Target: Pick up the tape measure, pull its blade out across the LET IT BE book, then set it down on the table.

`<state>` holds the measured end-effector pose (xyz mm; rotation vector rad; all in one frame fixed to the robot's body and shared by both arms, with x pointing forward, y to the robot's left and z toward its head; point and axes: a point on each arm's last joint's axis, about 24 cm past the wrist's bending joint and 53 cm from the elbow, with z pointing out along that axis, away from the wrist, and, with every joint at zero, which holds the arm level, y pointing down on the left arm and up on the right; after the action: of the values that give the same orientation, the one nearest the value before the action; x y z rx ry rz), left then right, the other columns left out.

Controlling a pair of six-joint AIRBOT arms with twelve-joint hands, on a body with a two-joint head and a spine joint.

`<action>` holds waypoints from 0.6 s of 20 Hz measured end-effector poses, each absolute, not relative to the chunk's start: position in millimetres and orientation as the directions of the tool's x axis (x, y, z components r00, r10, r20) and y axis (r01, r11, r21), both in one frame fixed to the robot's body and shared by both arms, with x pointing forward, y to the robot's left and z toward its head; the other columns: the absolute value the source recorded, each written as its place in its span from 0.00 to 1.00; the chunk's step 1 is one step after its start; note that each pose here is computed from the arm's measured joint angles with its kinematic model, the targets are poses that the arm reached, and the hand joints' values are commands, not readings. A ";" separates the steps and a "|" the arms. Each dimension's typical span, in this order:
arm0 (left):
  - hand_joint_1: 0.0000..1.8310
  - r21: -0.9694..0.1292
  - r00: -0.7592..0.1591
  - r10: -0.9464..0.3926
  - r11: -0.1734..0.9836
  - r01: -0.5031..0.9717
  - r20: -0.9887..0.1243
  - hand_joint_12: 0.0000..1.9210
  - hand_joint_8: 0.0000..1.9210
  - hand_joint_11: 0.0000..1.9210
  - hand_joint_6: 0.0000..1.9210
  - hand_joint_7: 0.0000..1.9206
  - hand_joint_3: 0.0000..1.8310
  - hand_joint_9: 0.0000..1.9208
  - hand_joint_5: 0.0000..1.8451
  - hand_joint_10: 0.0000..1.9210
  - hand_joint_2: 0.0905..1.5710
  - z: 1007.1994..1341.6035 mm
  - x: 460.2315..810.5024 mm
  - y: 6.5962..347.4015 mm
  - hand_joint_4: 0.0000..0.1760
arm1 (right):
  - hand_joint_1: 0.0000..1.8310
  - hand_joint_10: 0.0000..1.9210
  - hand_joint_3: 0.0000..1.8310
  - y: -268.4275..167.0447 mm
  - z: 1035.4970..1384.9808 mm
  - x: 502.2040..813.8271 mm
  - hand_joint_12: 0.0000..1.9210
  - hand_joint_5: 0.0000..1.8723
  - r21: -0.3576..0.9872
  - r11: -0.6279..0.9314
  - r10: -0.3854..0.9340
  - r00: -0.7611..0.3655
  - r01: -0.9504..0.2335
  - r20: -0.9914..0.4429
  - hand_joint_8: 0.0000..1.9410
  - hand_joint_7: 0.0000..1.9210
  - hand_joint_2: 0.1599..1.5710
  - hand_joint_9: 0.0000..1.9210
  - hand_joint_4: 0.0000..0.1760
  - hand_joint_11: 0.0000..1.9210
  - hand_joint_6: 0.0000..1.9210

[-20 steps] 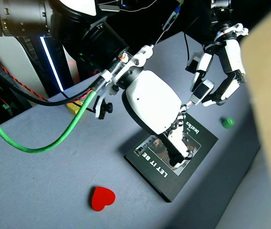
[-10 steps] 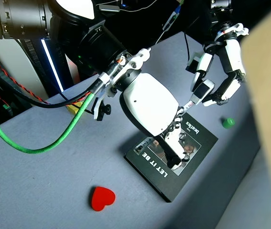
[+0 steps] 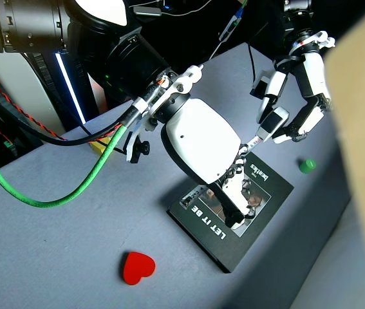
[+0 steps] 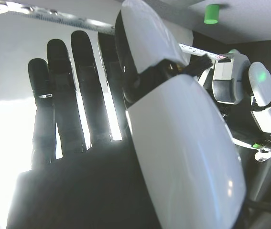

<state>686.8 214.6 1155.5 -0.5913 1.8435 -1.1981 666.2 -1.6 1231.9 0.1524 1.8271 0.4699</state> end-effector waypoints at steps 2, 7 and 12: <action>0.77 -0.898 -0.540 -0.743 0.436 0.058 -0.395 0.52 0.19 0.50 0.43 0.68 0.00 0.59 0.53 0.44 0.64 1155.0 686.1 214.1 0.00 | 0.53 0.00 0.00 -0.6 1232.7 665.2 0.51 0.36 0.390 0.910 0.335 -0.305 -0.138 -0.891 0.01 0.34 0.74 0.29 0.00 0.06 0.01; 0.77 -0.898 -0.540 -0.743 0.435 0.059 -0.395 0.43 0.18 0.54 0.44 0.69 0.00 0.58 0.53 0.46 0.64 1155.3 686.1 213.9 0.00 | 0.53 0.01 0.00 0.0 1235.0 665.2 0.52 0.35 0.386 0.911 0.332 -0.297 -0.145 -0.895 0.01 0.35 0.74 0.30 0.00 0.07 0.00; 0.76 -0.898 -0.541 -0.742 0.436 0.059 -0.396 0.39 0.21 0.56 0.45 0.68 0.00 0.57 0.53 0.47 0.64 1154.7 685.7 214.1 0.00 | 0.53 0.00 0.00 0.0 1234.8 665.2 0.51 0.35 0.384 0.912 0.330 -0.295 -0.147 -0.897 0.01 0.35 0.74 0.30 0.00 0.06 0.00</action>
<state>685.7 214.1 1154.7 -0.5819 1.8460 -1.1980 665.2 0.0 1234.8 0.1370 1.8125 0.4693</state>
